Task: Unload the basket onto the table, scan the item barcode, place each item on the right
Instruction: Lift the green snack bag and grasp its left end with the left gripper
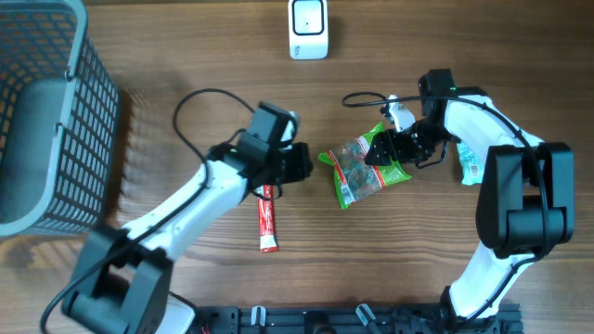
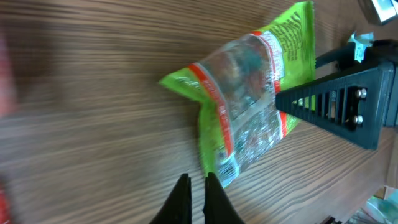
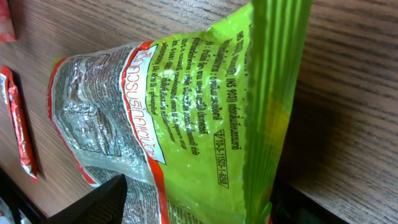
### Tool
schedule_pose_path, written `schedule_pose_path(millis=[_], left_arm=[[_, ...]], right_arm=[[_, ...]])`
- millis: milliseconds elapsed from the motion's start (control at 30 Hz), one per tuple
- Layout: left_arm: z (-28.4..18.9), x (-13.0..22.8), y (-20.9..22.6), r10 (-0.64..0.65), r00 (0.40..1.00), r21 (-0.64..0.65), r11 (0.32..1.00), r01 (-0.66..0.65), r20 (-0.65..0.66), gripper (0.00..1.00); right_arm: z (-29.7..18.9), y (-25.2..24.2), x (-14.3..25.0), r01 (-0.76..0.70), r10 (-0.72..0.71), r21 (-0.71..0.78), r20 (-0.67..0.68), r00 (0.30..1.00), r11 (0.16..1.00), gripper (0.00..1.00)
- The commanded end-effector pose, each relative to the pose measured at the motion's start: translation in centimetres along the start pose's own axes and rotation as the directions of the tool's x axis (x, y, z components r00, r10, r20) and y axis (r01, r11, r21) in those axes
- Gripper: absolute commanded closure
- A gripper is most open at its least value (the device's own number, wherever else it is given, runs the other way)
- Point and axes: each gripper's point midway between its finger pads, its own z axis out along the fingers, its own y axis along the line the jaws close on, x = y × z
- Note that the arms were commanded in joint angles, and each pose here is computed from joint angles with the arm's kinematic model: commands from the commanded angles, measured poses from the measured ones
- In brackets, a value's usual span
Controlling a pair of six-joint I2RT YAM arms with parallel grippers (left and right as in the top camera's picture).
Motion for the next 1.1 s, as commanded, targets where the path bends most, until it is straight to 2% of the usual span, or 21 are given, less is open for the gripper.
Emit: schedule_pose_path(millis=[0,267,367,400,533,700,1067], left_arm=[[2.0,0.2,-1.4,0.033,0.999,0.020,0.999,-0.033,0.002,0.94],[5.1,-0.7,-1.2,0.054,0.998,0.044,0.998,-0.055,0.030,0.93],[6.0,-1.1,0.2,0.047,0.998,-0.015,0.999,-0.046,0.052,0.93],[6.1,-1.1,0.2,0.035,0.998,-0.012,0.999,-0.034,0.048,0.96],[6.1,-1.5,-1.9,0.043,0.998,0.095,0.994,-0.048,0.050,0.96],[5.9,-2.3,-1.5,0.017,0.997,0.099,0.995,-0.024,0.069,0.96],[9.1,-0.2,1.3,-0.012,1.000,0.033,0.999,0.012,-0.016,0.96]], right_arm=[[0.4,1.0,0.3,-0.007,0.006,-0.062,-0.005,1.000,0.998,0.27],[0.4,1.1,0.3,-0.008,0.008,-0.070,-0.005,1.000,0.998,0.27],[0.4,1.2,0.3,-0.008,0.007,-0.071,-0.005,1.000,0.997,0.27],[0.4,1.1,0.3,-0.007,0.007,-0.070,-0.005,1.000,0.998,0.27],[0.4,1.1,0.2,-0.006,0.005,-0.070,-0.002,1.000,0.998,0.27],[0.6,1.1,0.2,-0.006,0.006,-0.070,-0.002,1.000,0.998,0.27],[0.6,1.0,0.2,-0.007,0.007,-0.070,-0.005,1.000,0.998,0.27]])
